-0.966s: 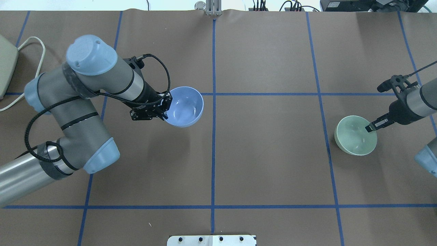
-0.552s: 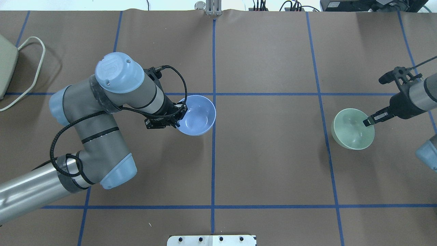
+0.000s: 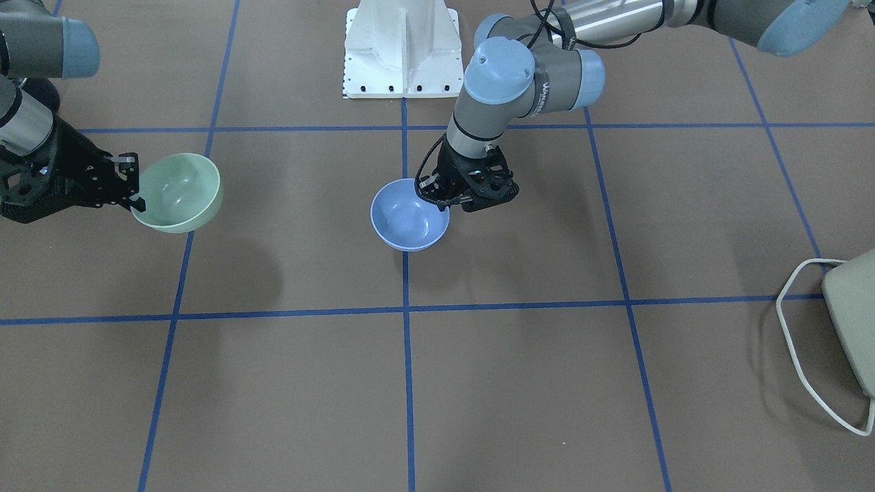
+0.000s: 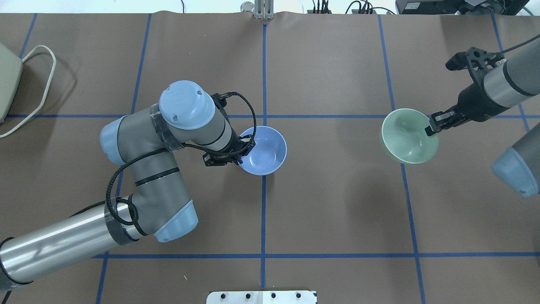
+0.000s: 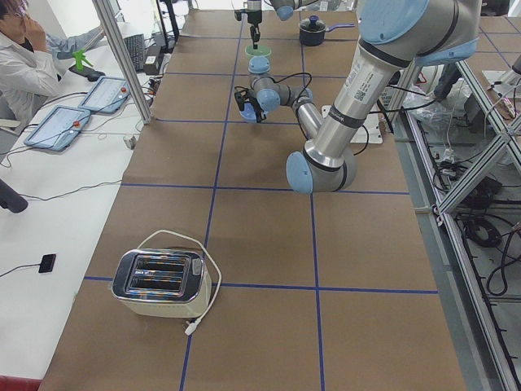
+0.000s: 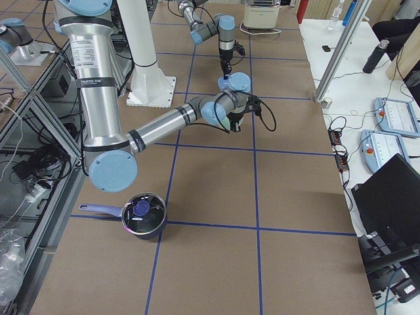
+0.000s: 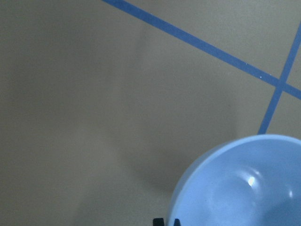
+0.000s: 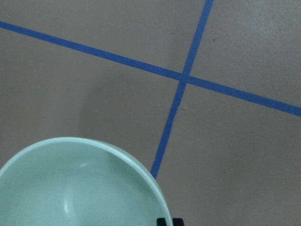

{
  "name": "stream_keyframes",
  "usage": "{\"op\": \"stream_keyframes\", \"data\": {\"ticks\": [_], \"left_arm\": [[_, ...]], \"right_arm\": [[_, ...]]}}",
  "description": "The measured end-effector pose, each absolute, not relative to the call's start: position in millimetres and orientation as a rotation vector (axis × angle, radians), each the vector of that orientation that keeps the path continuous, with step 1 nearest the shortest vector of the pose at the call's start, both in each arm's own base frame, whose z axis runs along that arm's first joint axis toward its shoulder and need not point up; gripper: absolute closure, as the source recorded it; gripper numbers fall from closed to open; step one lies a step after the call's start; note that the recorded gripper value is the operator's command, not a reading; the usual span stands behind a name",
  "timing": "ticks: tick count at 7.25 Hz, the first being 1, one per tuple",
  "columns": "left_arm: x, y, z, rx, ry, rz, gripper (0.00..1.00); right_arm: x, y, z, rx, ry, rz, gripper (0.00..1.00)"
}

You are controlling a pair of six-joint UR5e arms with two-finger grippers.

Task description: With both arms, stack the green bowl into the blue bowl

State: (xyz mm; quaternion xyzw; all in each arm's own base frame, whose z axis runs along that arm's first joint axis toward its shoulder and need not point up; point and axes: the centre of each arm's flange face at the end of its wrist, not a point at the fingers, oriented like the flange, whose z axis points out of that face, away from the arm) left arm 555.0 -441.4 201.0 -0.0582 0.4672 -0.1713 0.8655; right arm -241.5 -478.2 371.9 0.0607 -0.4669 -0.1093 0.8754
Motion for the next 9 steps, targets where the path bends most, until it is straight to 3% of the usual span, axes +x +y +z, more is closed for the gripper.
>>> {"op": "stream_keyframes", "data": {"ticks": [3, 4, 5, 6, 9], "left_arm": [[572, -444, 210, -0.114, 0.973, -0.353, 1.00], [577, -444, 216, -0.112, 0.980, -0.348, 0.84], [580, -445, 218, -0.109, 0.990, -0.343, 0.12], [579, -445, 217, -0.104, 1.006, -0.336, 0.03], [557, -446, 213, -0.087, 1.060, -0.327, 0.03]], "right_arm": [[-298, -468, 287, 0.066, -1.023, -0.152, 1.00], [-312, -464, 271, 0.063, -1.032, -0.142, 1.00], [-320, -462, 262, 0.067, -1.036, -0.141, 1.00], [-326, -461, 254, 0.067, -1.039, -0.141, 1.00], [-351, -464, 204, 0.055, -1.008, -0.136, 1.00]]}}
